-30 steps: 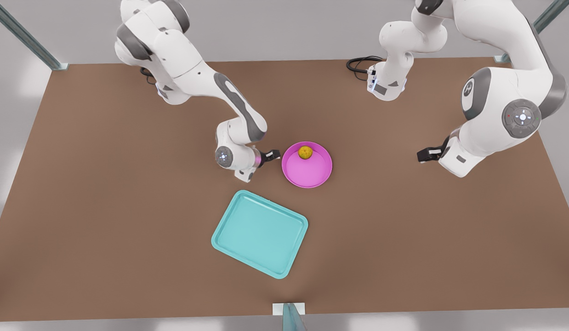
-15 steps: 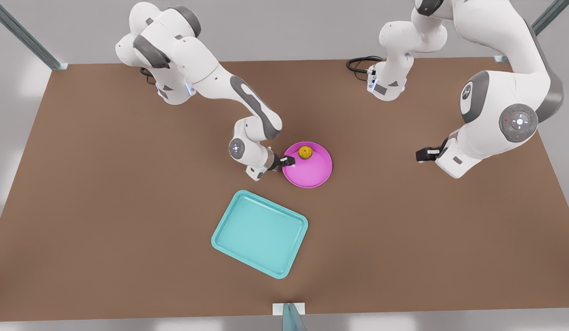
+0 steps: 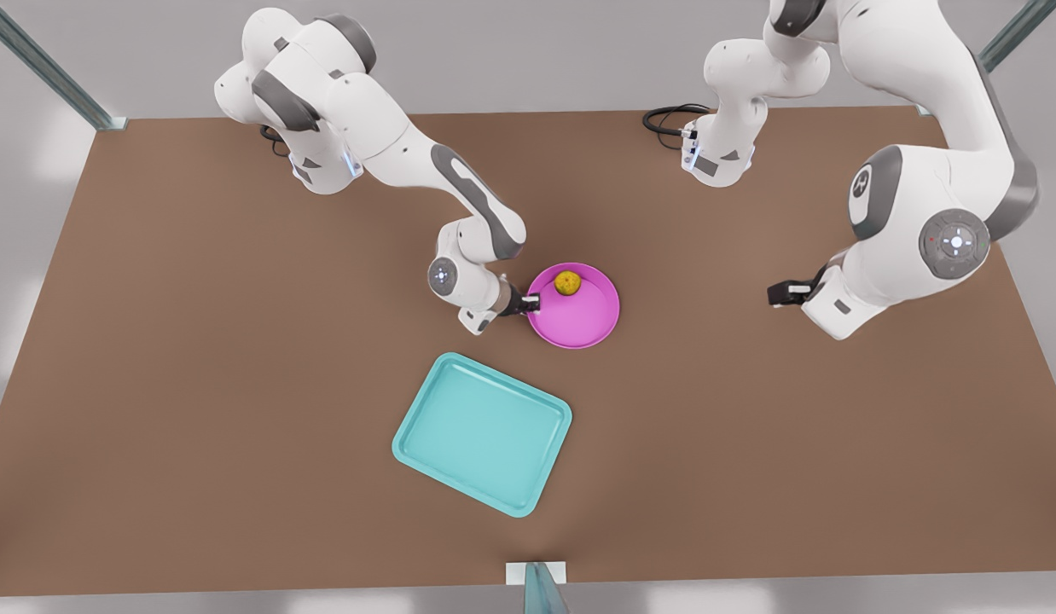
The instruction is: Place the orange on the plate with the left arm and the plate on the tray with the right arm
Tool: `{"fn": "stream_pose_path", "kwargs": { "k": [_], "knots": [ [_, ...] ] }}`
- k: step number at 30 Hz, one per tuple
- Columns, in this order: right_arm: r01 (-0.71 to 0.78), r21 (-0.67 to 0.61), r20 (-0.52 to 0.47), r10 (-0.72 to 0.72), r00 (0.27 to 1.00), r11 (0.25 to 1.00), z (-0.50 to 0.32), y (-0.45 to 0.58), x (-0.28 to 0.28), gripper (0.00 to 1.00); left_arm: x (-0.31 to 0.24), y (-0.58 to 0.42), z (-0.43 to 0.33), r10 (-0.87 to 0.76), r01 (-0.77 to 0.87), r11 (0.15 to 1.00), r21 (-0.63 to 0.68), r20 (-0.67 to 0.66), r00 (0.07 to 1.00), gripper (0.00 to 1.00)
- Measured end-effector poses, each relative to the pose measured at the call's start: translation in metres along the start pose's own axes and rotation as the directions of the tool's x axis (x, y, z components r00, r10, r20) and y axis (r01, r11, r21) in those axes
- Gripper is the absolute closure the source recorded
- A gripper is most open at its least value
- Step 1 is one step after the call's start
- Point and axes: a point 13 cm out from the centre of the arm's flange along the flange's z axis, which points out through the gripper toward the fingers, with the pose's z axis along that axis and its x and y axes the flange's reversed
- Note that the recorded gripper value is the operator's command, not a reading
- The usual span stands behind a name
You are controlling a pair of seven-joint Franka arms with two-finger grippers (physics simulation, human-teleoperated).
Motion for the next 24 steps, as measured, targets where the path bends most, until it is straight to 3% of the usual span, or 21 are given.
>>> {"fn": "stream_pose_path", "kwargs": {
  "k": [4, 15, 19, 24],
  "knots": [
    [-0.006, -0.002, -0.001, 0.006, 1.000, 1.000, 0.000, 0.001, 0.000, 0.78, -0.002, 0.000, -0.005, 0.005, -0.005, 1.000, 0.000, 0.019, 1.000, 0.00],
    [-0.034, -0.064, 0.057, 0.038, 0.998, 0.997, -0.054, 0.016, -0.037, 0.79, -0.007, -0.001, -0.004, 0.014, -0.014, 1.000, -0.001, 0.031, 0.999, 0.00],
    [-0.067, -0.121, 0.116, 0.081, 0.990, 0.990, -0.097, 0.016, -0.091, 0.79, -0.007, -0.001, -0.004, 0.016, -0.016, 1.000, -0.003, 0.033, 0.999, 0.00],
    [-0.168, -0.212, 0.189, 0.209, 0.960, 0.963, -0.168, -0.039, -0.197, 0.79, -0.007, -0.001, -0.004, 0.017, -0.017, 1.000, -0.004, 0.033, 0.999, 0.00]
  ]
}}
